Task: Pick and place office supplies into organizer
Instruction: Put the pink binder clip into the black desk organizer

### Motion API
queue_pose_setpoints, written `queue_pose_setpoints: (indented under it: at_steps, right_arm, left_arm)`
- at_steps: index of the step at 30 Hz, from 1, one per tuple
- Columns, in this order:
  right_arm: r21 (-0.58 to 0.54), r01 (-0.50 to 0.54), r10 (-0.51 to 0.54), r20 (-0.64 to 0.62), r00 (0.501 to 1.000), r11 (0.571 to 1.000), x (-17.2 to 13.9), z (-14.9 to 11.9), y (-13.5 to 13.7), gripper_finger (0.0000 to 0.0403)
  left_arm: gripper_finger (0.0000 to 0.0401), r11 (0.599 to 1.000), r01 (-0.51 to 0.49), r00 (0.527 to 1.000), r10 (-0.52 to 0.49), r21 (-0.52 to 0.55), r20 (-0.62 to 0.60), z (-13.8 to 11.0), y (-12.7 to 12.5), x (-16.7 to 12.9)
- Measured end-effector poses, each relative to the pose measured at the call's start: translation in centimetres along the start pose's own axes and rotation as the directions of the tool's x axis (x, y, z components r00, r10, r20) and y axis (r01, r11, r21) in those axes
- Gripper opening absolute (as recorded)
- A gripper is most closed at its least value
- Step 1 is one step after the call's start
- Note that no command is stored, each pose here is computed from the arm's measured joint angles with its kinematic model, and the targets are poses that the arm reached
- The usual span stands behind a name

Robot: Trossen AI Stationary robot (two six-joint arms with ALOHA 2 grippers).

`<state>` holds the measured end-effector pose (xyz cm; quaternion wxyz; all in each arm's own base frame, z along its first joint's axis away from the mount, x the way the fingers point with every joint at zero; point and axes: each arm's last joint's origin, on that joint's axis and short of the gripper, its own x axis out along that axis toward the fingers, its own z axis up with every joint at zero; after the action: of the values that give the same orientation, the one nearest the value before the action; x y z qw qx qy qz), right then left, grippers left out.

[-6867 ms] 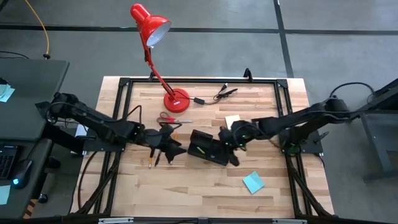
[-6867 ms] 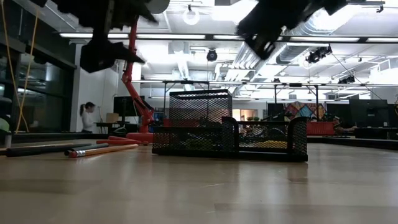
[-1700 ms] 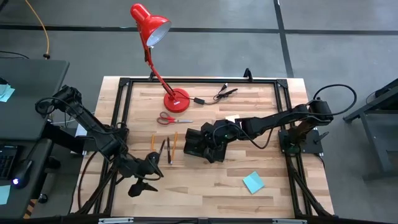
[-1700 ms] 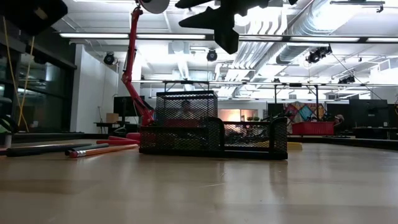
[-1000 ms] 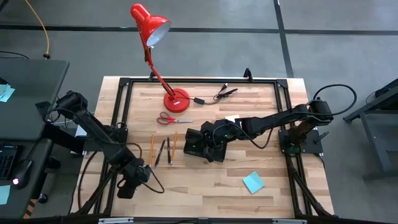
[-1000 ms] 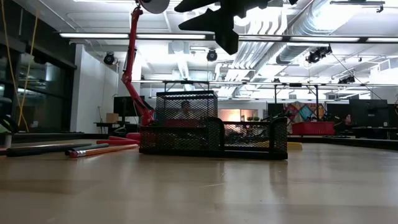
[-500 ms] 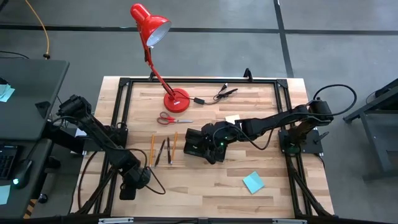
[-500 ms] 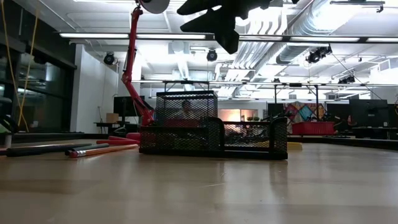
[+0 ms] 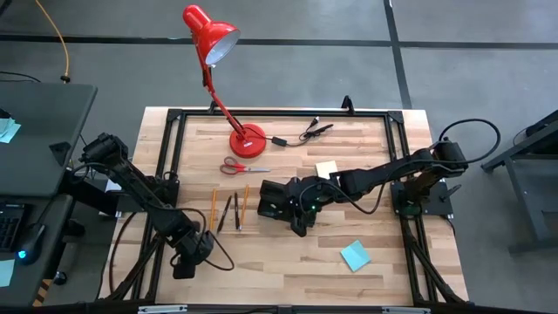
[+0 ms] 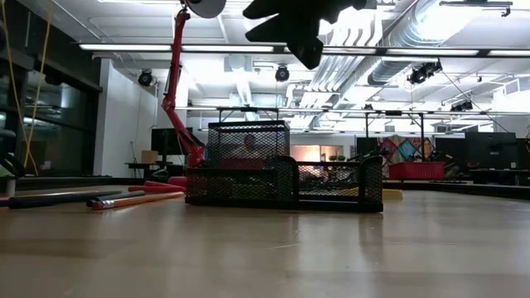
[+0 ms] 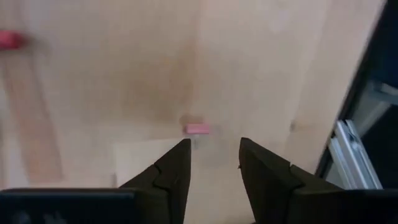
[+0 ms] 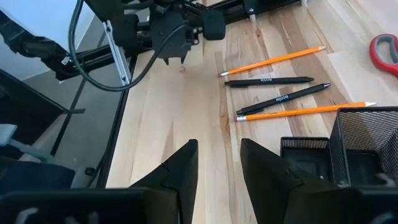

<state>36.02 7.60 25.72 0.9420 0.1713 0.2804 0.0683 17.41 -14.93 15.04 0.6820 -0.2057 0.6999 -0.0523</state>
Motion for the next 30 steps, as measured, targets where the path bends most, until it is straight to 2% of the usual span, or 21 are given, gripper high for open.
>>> queue_pose_setpoints:
  at_steps: [10,16,20,27,30]
  right_arm:
    - [-0.010,0.011,-0.011,0.003,1.000,1.000,0.0,0.0,0.0,0.0116]
    - [-0.018,0.026,-0.026,0.006,1.000,1.000,0.0,0.0,-0.1,0.0116]
    - [-0.022,0.051,-0.051,0.011,0.999,0.998,0.0,0.0,-0.2,0.0116]
    - [-0.025,0.067,-0.067,0.009,0.998,0.997,0.0,-0.1,-0.2,0.0116]
    - [-0.025,0.070,-0.070,0.010,0.997,0.997,0.0,-0.1,-0.3,0.0116]
  left_arm:
    - [0.0191,1.000,-0.010,1.000,0.010,-0.023,0.005,-0.4,-0.3,0.2]
    - [0.0223,0.992,-0.056,0.997,0.063,-0.115,0.053,-1.1,-0.6,0.4]
    - [0.0231,0.988,-0.065,0.993,0.079,-0.142,0.092,-1.0,-0.7,0.4]
    - [0.0226,0.987,-0.075,0.996,0.082,-0.140,0.042,-0.9,-0.7,1.3]
    - [0.0226,0.989,-0.055,0.996,0.064,-0.137,0.059,-0.6,-0.9,1.5]
